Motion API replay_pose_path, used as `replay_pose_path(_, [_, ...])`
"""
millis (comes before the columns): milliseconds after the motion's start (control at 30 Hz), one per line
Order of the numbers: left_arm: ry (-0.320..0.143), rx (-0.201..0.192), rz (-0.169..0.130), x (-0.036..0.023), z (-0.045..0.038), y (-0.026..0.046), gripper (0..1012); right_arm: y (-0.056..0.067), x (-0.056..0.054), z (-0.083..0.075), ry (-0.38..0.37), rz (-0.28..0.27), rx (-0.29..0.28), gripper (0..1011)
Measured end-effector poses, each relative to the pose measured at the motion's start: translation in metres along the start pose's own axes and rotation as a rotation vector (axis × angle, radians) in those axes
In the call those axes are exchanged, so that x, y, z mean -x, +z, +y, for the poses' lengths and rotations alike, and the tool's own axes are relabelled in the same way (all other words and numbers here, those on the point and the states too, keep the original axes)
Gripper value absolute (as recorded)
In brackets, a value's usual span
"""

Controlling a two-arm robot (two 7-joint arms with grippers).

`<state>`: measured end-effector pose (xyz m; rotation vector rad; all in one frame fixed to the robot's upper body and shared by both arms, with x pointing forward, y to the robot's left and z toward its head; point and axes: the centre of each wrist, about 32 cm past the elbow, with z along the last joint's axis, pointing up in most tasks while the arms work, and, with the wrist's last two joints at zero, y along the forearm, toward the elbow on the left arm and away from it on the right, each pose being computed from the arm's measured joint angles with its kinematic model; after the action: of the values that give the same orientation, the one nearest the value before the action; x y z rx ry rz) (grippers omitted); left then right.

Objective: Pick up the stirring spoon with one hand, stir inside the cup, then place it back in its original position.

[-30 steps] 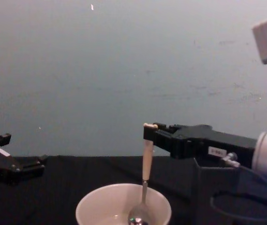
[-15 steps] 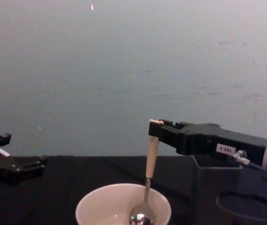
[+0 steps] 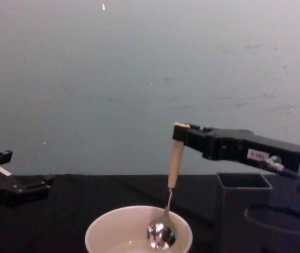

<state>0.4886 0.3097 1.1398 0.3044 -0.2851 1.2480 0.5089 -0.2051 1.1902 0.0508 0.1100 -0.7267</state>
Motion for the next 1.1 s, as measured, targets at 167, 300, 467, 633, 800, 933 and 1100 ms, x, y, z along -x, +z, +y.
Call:
replay_pose_path(167, [0.000,0.000,0.000,0.0000,0.0000,0.0000,1001,0.008,-0.001,-0.003,-0.029,0.024,-0.023,211])
replay_pose_path(300, [0.000,0.000,0.000,0.0000,0.0000,0.0000,1001,0.014,-0.001,-0.005,-0.051,0.034,-0.043,211])
replay_pose_path(467, [0.000,0.000,0.000,0.0000,0.0000,0.0000,1001,0.023,-0.001,-0.008,-0.080,0.043,-0.072,211])
replay_pose_path(633, [0.000,0.000,0.000,0.0000,0.0000,0.0000,1001,0.031,-0.001,-0.013,-0.105,0.049,-0.103,211])
replay_pose_path(800, [0.000,0.000,0.000,0.0000,0.0000,0.0000,1001,0.037,-0.001,-0.018,-0.125,0.050,-0.133,211])
replay_pose_path(933, [0.000,0.000,0.000,0.0000,0.0000,0.0000,1002,0.040,-0.001,-0.022,-0.143,0.048,-0.154,211])
replay_pose_path(1100, [0.000,0.000,0.000,0.0000,0.0000,0.0000,1001,0.044,-0.002,-0.028,-0.168,0.045,-0.175,211])
